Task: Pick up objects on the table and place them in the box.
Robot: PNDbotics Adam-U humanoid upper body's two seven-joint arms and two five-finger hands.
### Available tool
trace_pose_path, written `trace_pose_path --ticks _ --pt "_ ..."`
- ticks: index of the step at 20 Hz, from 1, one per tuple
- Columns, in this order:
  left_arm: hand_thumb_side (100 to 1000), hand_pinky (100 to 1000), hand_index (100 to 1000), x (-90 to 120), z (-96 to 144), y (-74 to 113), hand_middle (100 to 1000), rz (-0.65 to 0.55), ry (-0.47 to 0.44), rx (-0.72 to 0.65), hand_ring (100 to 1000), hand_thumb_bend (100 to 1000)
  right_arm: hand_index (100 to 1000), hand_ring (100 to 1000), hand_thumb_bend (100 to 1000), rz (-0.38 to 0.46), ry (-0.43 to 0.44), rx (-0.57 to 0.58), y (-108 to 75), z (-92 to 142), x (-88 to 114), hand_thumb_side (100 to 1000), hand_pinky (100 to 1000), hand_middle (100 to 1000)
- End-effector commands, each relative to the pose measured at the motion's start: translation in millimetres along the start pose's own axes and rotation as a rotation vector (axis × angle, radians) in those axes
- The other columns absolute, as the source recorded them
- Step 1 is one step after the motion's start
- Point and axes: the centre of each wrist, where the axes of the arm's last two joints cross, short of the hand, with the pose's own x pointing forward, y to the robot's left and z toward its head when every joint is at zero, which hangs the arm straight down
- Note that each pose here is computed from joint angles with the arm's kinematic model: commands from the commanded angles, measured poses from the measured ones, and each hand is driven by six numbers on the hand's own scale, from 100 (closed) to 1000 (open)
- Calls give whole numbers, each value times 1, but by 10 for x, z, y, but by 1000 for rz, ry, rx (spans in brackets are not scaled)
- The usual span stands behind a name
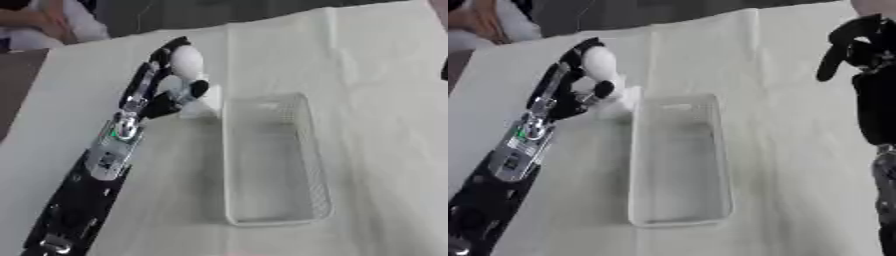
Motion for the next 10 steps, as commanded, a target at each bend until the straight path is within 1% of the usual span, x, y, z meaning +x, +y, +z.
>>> trace_pose_path --ticks 1,10 --pt "708 651 921 -39 32 -135 839 23 18 -24 859 1000 915 662 100 15 -22 18 -4 -69 64 843 451 905" --pt "697 625 928 -102 85 -296 835 46 53 -12 848 1000 910 657 100 17 -18 16 -3 -65 66 840 444 903"
